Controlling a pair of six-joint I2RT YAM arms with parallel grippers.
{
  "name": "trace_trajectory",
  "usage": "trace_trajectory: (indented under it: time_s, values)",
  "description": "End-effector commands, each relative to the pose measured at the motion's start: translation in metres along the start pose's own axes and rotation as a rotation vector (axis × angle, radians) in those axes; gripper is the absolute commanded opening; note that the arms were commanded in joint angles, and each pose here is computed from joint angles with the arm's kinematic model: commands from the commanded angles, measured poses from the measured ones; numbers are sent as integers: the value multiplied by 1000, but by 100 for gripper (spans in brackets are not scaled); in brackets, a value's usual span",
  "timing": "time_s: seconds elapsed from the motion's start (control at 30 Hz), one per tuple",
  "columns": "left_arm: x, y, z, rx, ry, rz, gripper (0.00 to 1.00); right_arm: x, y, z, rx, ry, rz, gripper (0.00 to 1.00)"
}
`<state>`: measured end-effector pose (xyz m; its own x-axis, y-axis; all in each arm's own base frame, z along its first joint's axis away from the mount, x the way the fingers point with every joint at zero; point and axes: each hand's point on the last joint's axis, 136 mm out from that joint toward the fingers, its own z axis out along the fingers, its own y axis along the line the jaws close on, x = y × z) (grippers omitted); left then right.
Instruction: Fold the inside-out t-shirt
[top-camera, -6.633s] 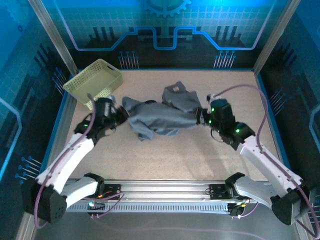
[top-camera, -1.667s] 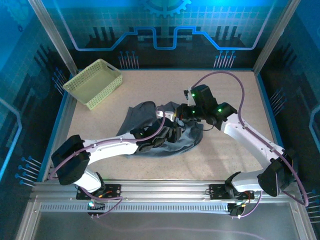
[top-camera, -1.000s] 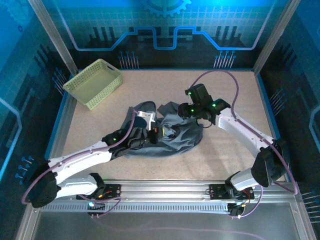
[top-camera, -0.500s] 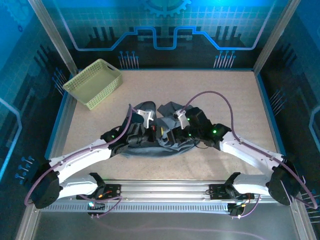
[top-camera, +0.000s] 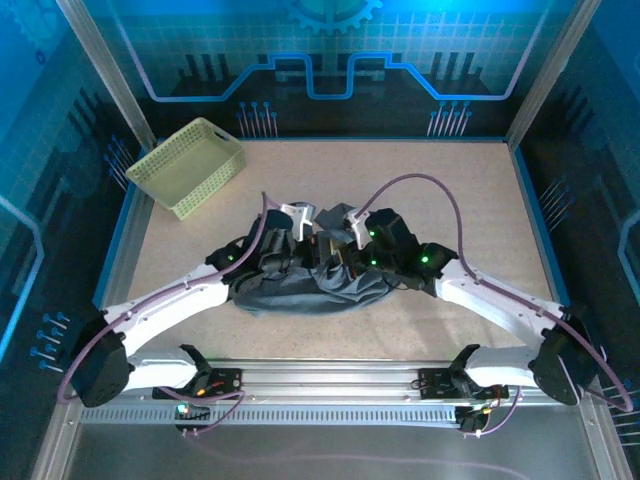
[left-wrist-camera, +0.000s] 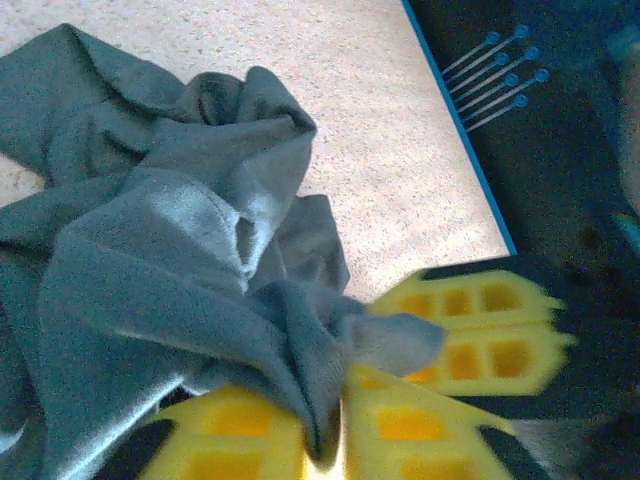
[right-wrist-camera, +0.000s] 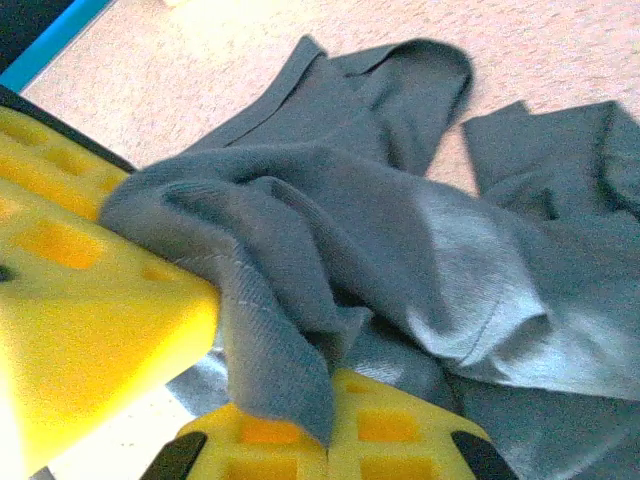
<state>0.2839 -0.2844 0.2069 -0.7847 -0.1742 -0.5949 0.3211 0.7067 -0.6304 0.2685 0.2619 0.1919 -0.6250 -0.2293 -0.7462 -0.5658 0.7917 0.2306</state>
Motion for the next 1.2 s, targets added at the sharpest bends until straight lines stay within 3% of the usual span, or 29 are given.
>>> trace_trajectory:
  time_s: [0.0,0.07,0.13,0.3,0.5,0.9,1.17]
  values:
    - [-8,10,2,-85,9,14,26,-25,-16,-28,108,-76,41,0]
    - [-8,16,3,-128,14,13,41,-28,-23,-36,107,-76,99,0]
    - [-7,21,0,-162,8,23,45,-28,-29,-39,77,-63,174,0]
    - [16,13,-5,-200,12,131,45,-23,-34,-31,42,-26,263,0]
    - [37,25,7,-228,66,124,41,-26,-31,-35,22,-49,261,0]
    - [29,6,50,-205,77,242,51,-26,-16,-46,-27,-57,255,0]
    - [8,1,52,-232,8,300,58,-23,-14,-47,-26,-49,245,0]
